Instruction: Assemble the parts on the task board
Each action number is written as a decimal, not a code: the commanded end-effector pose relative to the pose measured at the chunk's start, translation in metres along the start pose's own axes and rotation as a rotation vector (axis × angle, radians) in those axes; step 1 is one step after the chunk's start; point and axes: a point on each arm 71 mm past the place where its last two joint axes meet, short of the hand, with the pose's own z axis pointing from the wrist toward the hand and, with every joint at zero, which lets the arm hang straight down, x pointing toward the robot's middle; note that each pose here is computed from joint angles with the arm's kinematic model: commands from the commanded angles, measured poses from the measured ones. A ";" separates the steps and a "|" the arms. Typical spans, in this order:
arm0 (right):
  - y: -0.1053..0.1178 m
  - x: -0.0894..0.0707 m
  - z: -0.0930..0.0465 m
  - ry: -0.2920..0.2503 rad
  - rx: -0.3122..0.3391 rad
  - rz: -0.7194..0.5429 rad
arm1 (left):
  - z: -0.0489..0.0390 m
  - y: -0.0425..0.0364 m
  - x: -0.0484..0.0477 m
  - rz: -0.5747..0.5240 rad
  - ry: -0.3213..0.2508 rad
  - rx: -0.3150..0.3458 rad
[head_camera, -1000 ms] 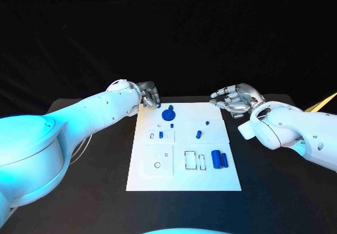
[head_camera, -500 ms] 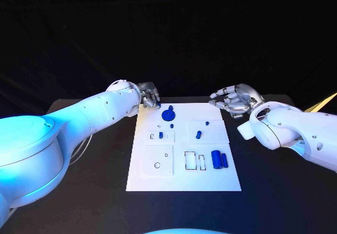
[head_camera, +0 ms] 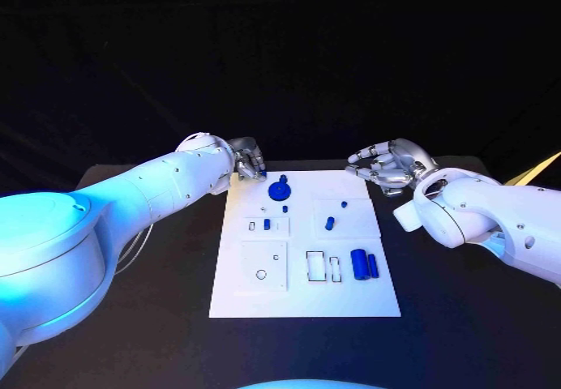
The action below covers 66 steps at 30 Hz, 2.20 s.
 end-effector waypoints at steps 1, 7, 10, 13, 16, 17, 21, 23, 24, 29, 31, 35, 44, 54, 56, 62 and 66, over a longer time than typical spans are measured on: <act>0.000 0.001 0.000 0.004 -0.002 -0.001 | 0.0011 -0.0025 0.0028 -0.001 0.009 0.000; 0.001 0.001 0.000 0.007 -0.003 -0.001 | 0.0019 -0.0033 0.0052 0.005 0.013 -0.002; 0.001 0.001 0.000 0.008 -0.003 0.000 | 0.0020 -0.0032 0.0063 0.008 0.019 -0.005; 0.001 0.001 0.000 0.008 -0.003 0.000 | 0.0022 -0.0030 0.0068 0.012 0.023 -0.007; 0.001 0.001 0.000 0.008 -0.003 -0.001 | 0.0024 -0.0031 0.0071 0.014 0.025 -0.007; 0.001 0.001 0.000 0.008 -0.003 -0.001 | 0.0024 -0.0031 0.0072 0.014 0.025 -0.007; 0.001 0.002 0.000 0.009 -0.004 0.000 | 0.0026 -0.0034 0.0075 0.015 0.026 -0.006; 0.001 0.002 0.000 0.010 -0.004 0.000 | 0.0027 -0.0035 0.0075 0.015 0.023 -0.005; 0.001 0.002 0.000 0.010 -0.005 0.000 | 0.0027 -0.0035 0.0074 0.015 0.021 -0.005; 0.002 0.002 0.001 0.010 -0.005 -0.001 | 0.0027 -0.0031 0.0057 0.014 -0.003 -0.004; 0.002 0.002 0.001 0.010 -0.005 -0.001 | 0.0027 -0.0029 0.0043 0.011 -0.023 -0.002; 0.002 0.002 0.001 0.011 -0.005 -0.001 | 0.0026 -0.0032 0.0018 0.002 -0.060 0.005; 0.001 0.002 0.002 0.010 -0.003 -0.002 | 0.0015 -0.0039 -0.0034 -0.046 -0.134 0.031; 0.000 0.001 0.002 0.011 0.001 -0.002 | -0.0006 -0.0010 -0.0069 -0.120 -0.171 0.040; 0.000 0.001 0.001 0.012 0.002 -0.002 | -0.0013 0.0005 -0.0072 -0.138 -0.171 0.039; 0.000 0.000 0.001 0.013 0.003 -0.003 | -0.0032 0.0027 -0.0060 -0.166 -0.149 0.040; -0.001 0.000 0.001 0.012 0.004 -0.003 | -0.0045 0.0039 -0.0060 -0.174 -0.144 0.041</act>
